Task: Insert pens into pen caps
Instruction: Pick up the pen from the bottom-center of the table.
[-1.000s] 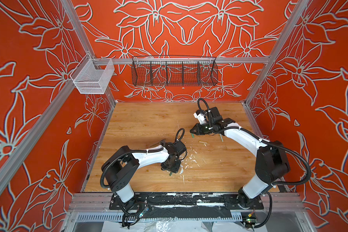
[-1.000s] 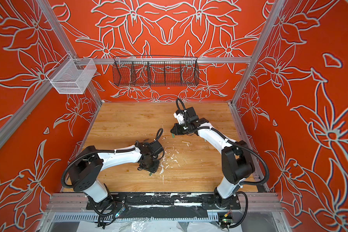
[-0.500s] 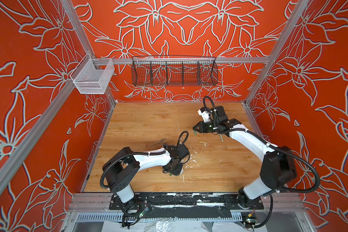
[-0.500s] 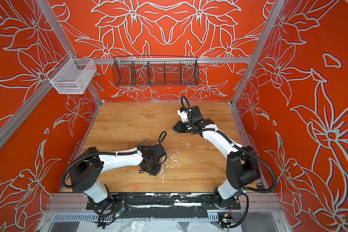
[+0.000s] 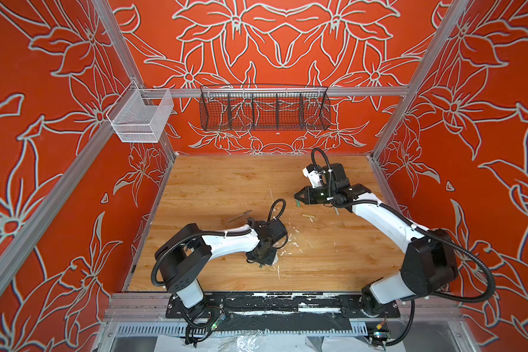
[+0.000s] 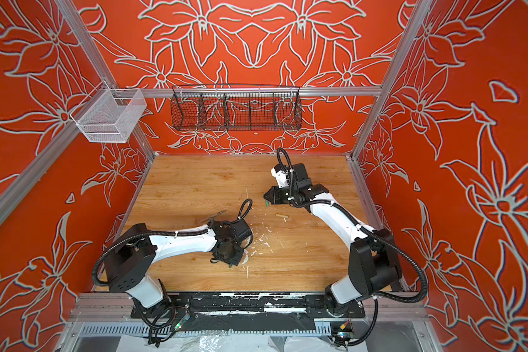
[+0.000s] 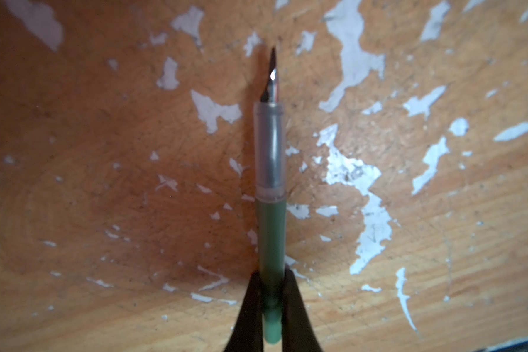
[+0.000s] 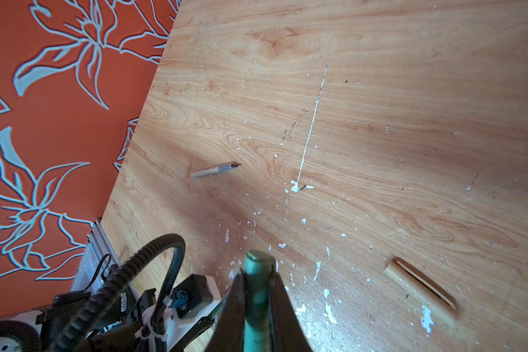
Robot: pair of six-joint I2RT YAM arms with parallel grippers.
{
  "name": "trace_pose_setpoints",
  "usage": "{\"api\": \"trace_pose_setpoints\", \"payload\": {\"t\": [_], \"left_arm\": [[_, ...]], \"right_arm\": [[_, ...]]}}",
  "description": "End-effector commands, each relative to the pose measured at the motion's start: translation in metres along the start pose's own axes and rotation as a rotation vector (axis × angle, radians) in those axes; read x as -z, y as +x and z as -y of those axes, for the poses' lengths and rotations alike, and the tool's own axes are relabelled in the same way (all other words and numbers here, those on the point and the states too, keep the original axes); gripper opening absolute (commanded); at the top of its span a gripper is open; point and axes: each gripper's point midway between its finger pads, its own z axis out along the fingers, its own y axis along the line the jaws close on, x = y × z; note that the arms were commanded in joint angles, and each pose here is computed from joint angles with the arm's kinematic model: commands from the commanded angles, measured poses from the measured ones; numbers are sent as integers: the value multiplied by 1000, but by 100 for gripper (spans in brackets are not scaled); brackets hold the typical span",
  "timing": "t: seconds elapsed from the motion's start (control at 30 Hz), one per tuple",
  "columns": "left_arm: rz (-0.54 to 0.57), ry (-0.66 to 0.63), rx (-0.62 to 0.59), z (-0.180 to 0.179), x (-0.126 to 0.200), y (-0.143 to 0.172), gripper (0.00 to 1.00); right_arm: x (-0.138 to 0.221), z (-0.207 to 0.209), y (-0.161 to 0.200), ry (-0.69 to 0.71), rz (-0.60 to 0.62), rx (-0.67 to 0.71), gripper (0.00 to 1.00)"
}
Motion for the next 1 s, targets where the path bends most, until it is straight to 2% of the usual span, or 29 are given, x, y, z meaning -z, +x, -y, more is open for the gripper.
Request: {"api": "trace_pose_setpoints", "payload": {"t": [0.0, 0.1, 0.23, 0.47, 0.63, 0.8, 0.97], "left_arm": [[-12, -28, -7, -6, -6, 6, 0], [19, -37, -28, -4, 2, -3, 0], [151, -12, -84, 6, 34, -32, 0], [462, 259, -276, 55, 117, -68, 0], [654, 407, -414, 84, 179, -80, 0], [714, 495, -473, 102, 203, -83, 0], [764, 528, -508, 109, 218, -86, 0]], "right_arm": [[15, -4, -9, 3, 70, 3, 0], [24, -8, -14, -2, 120, 7, 0], [38, -13, -22, -9, 210, 4, 0], [88, -40, -43, -48, 390, 49, 0], [147, -72, -60, -117, 609, 99, 0], [185, -94, -65, -194, 742, 118, 0], [200, -103, -63, -225, 773, 117, 0]]}}
